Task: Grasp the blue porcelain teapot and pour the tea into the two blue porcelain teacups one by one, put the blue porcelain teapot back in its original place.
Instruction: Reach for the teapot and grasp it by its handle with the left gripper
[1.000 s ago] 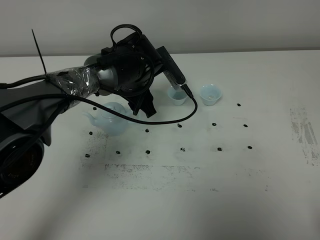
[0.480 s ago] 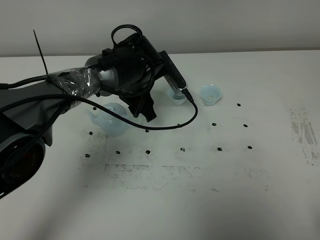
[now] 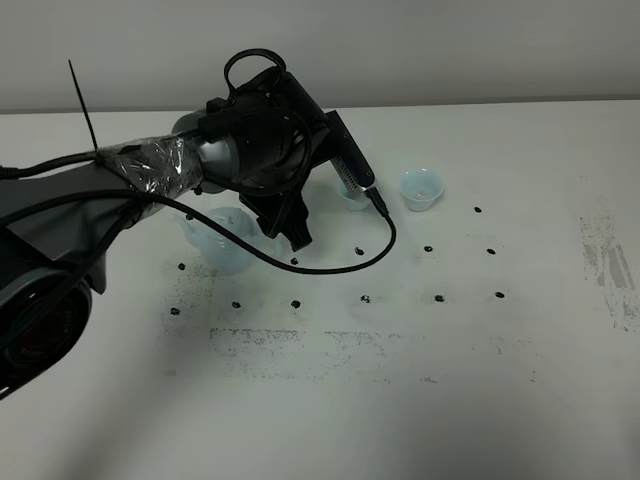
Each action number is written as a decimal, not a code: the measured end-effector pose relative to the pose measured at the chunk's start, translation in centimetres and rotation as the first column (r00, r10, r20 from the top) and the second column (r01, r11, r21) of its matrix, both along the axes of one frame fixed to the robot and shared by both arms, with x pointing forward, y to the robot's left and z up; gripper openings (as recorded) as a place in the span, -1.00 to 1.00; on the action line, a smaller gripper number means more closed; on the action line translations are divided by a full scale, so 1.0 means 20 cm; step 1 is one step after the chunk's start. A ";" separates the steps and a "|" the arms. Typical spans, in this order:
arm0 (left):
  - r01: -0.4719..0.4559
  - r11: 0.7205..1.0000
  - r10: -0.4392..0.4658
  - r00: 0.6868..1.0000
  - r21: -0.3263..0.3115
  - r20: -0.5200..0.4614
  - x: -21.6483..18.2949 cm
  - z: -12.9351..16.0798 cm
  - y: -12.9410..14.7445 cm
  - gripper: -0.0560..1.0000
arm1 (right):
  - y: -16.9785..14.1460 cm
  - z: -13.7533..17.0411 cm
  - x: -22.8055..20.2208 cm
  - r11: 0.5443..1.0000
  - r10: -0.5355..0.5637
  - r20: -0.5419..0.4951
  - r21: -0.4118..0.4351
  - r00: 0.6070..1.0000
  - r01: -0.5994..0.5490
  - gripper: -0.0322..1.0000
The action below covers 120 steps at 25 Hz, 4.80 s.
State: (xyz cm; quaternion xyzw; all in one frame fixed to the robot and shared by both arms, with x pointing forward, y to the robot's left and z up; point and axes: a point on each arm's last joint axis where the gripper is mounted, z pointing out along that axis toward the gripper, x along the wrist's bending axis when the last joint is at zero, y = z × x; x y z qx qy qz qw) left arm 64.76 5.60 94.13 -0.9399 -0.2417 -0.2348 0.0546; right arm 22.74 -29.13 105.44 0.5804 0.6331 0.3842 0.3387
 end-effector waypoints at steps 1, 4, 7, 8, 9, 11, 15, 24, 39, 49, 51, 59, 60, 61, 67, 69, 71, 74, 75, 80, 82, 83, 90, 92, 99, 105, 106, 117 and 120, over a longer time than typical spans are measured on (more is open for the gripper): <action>0.003 1.000 -0.003 1.000 -0.001 0.001 0.00 0.00 0.00 0.26 | 0.00 0.00 0.00 1.000 0.000 0.000 0.000 1.000 0.000 0.16; 0.010 1.000 -0.010 1.000 -0.009 0.001 -0.01 0.00 -0.02 0.26 | 0.00 0.00 0.00 1.000 0.000 0.000 0.000 1.000 0.000 0.16; 0.019 0.998 -0.020 1.000 -0.060 -0.006 -0.02 0.00 -0.06 0.26 | 0.00 0.00 0.00 1.000 0.000 0.000 0.000 1.000 0.000 0.16; 0.025 0.997 -0.026 1.000 -0.079 -0.011 -0.03 0.01 -0.08 0.26 | 0.00 0.00 0.00 1.000 0.000 0.000 0.000 1.000 0.000 0.16; 0.037 0.994 -0.039 0.999 -0.101 -0.015 -0.04 0.01 -0.11 0.26 | 0.00 0.00 0.00 1.000 0.000 0.000 0.000 1.000 0.000 0.16; 0.052 0.988 -0.056 0.998 -0.147 -0.020 -0.06 0.03 -0.16 0.26 | 0.00 0.00 0.00 1.000 0.000 0.000 0.000 1.000 0.000 0.16; 0.026 0.977 -0.037 0.998 -0.213 -0.047 -0.10 0.03 -0.22 0.26 | 0.00 0.00 0.00 1.000 0.000 0.000 0.000 1.000 0.000 0.16; -0.176 0.964 0.153 0.980 -0.198 -0.125 -0.13 0.02 -0.18 0.26 | 0.00 0.00 0.00 1.000 0.000 0.000 0.000 1.000 0.000 0.16; -0.227 0.964 0.201 0.963 -0.136 -0.180 -0.14 -0.13 -0.18 0.22 | 0.00 0.00 0.00 1.000 0.000 0.000 0.000 1.000 0.000 0.16; -0.273 0.957 0.250 0.946 -0.094 -0.206 -0.16 -0.13 -0.16 0.21 | 0.00 0.00 0.00 1.000 0.000 0.000 0.000 1.000 0.000 0.16; -0.283 0.956 0.261 0.942 -0.082 -0.213 -0.16 -0.13 -0.16 0.21 | 0.00 0.00 0.00 1.000 0.000 0.000 0.000 1.000 0.000 0.16; -0.318 0.948 0.301 0.922 -0.032 -0.242 -0.18 -0.13 -0.14 0.21 | 0.00 0.00 0.00 1.000 0.000 0.000 0.000 1.000 0.000 0.16; -0.320 0.947 0.304 0.920 -0.026 -0.248 -0.19 -0.13 -0.14 0.21 | 0.00 0.00 0.00 1.000 0.000 0.000 0.000 1.000 0.000 0.16; -0.325 0.946 0.309 0.916 -0.021 -0.254 -0.19 -0.13 -0.14 0.20 | 0.00 0.00 0.00 1.000 0.000 0.000 0.000 1.000 0.000 0.16; -0.327 0.945 0.312 0.911 -0.011 -0.272 -0.22 -0.13 -0.15 0.11 | 0.00 0.00 0.00 1.000 0.000 0.000 0.000 1.000 0.000 0.16; -0.327 0.945 0.311 0.911 -0.011 -0.272 -0.22 -0.13 -0.15 0.09 | 0.00 0.00 0.00 1.000 0.000 0.000 0.000 1.000 0.000 0.16; -0.327 0.945 0.312 0.910 -0.011 -0.271 -0.22 -0.13 -0.15 0.07 | 0.00 0.00 0.00 1.000 0.000 0.000 0.000 1.000 0.000 0.16; -0.318 0.948 0.302 0.912 -0.013 -0.276 -0.23 -0.13 -0.17 0.06 | 0.00 0.00 0.00 1.000 0.000 0.000 0.000 1.000 0.000 0.16; -0.313 0.950 0.295 0.912 -0.017 -0.285 -0.23 -0.13 -0.17 0.06 | 0.00 0.00 0.00 1.000 0.000 0.000 0.000 1.000 0.000 0.16; -0.205 0.974 0.159 0.921 -0.096 -0.356 -0.29 -0.13 -0.27 0.05 | 0.00 0.00 0.00 1.000 0.000 0.000 0.000 1.000 0.000 0.16; -0.136 0.982 0.077 0.920 -0.129 -0.384 -0.31 -0.13 -0.30 0.05 | 0.00 0.00 0.00 1.000 0.000 0.000 0.000 1.000 0.000 0.16; -0.108 0.984 0.045 0.918 -0.139 -0.395 -0.32 -0.13 -0.31 0.05 | 0.00 0.00 0.00 1.000 0.000 0.000 0.000 1.000 0.000 0.16; -0.044 0.997 0.016 0.917 -0.061 -0.398 -0.34 -0.11 -0.29 0.05 | 0.00 0.00 0.00 1.000 0.000 0.000 0.000 1.000 0.000 0.16; -0.040 0.998 0.015 0.920 -0.055 -0.391 -0.33 -0.11 -0.29 0.05 | 0.00 0.00 0.00 1.000 0.000 0.000 0.000 1.000 0.000 0.16; -0.083 0.995 0.058 0.919 -0.048 -0.390 -0.38 -0.08 -0.26 0.05 | 0.00 0.00 0.00 1.000 0.000 0.000 0.000 1.000 0.000 0.16; -0.057 0.990 0.011 0.943 -0.129 -0.332 -0.48 -0.03 -0.16 0.05 | 0.00 0.00 0.00 1.000 0.000 0.000 0.000 1.000 0.000 0.16; -0.048 0.985 -0.005 0.954 -0.167 -0.300 -0.47 -0.03 -0.16 0.05 | 0.00 0.00 0.00 1.000 0.000 0.000 0.000 1.000 0.000 0.16; 0.051 0.948 -0.089 0.990 -0.313 -0.109 -0.38 -0.08 -0.21 0.05 | 0.00 0.00 0.00 1.000 0.000 0.000 0.000 1.000 0.000 0.16; 0.037 0.967 -0.069 0.990 -0.251 -0.122 -0.36 -0.13 -0.16 0.05 | 0.00 0.00 0.00 1.000 0.000 0.000 0.000 1.000 0.000 0.16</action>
